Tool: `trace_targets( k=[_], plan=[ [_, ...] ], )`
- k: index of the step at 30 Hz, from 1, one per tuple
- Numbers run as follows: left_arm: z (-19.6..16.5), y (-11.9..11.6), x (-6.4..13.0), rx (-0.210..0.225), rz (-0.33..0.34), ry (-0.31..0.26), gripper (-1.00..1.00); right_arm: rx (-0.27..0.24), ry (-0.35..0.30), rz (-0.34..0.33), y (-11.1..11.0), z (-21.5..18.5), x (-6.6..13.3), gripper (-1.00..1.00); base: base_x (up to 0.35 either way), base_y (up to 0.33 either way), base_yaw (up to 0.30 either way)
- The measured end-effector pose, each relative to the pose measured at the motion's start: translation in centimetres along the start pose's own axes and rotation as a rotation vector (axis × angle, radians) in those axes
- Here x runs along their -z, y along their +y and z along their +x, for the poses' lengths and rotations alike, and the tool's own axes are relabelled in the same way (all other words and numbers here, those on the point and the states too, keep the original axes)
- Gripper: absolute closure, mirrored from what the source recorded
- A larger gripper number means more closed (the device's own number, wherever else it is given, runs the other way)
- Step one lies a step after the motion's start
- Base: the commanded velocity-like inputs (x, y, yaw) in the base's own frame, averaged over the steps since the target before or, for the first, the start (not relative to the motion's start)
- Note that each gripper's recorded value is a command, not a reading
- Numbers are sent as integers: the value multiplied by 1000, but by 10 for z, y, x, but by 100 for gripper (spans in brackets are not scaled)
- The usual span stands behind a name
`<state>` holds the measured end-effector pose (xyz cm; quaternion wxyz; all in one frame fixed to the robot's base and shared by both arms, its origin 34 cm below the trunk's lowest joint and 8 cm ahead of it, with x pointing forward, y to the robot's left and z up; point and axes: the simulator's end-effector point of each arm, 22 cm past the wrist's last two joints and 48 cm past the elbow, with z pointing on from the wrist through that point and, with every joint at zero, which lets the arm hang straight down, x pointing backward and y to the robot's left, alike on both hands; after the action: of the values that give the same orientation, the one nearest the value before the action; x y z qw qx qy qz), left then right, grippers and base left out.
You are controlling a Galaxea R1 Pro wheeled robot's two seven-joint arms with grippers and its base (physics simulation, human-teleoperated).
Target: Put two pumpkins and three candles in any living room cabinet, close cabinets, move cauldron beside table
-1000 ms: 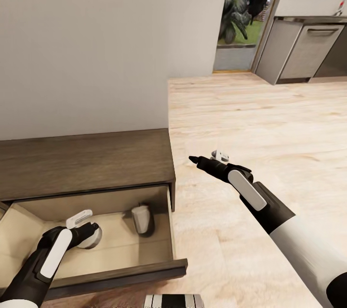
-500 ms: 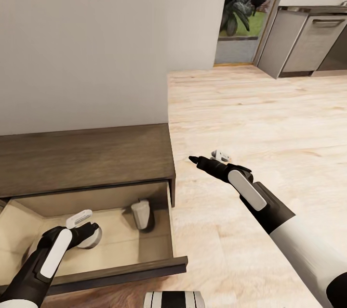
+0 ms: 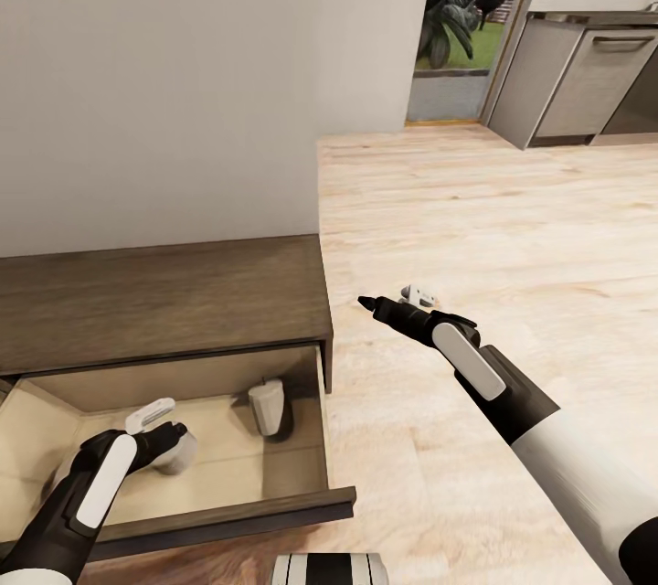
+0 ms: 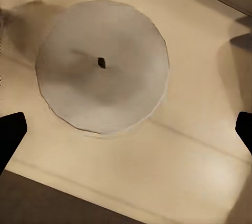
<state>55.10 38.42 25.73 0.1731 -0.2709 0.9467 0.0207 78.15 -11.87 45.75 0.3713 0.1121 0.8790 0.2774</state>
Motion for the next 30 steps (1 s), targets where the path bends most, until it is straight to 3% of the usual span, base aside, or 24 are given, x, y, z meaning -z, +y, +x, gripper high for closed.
trace_targets(
  k=[30],
  plan=[
    [-50, -18, 53, 17, 66, -123, -100, 44, -90, -44, 45, -48, 45, -100, 0, 0, 0]
  ],
)
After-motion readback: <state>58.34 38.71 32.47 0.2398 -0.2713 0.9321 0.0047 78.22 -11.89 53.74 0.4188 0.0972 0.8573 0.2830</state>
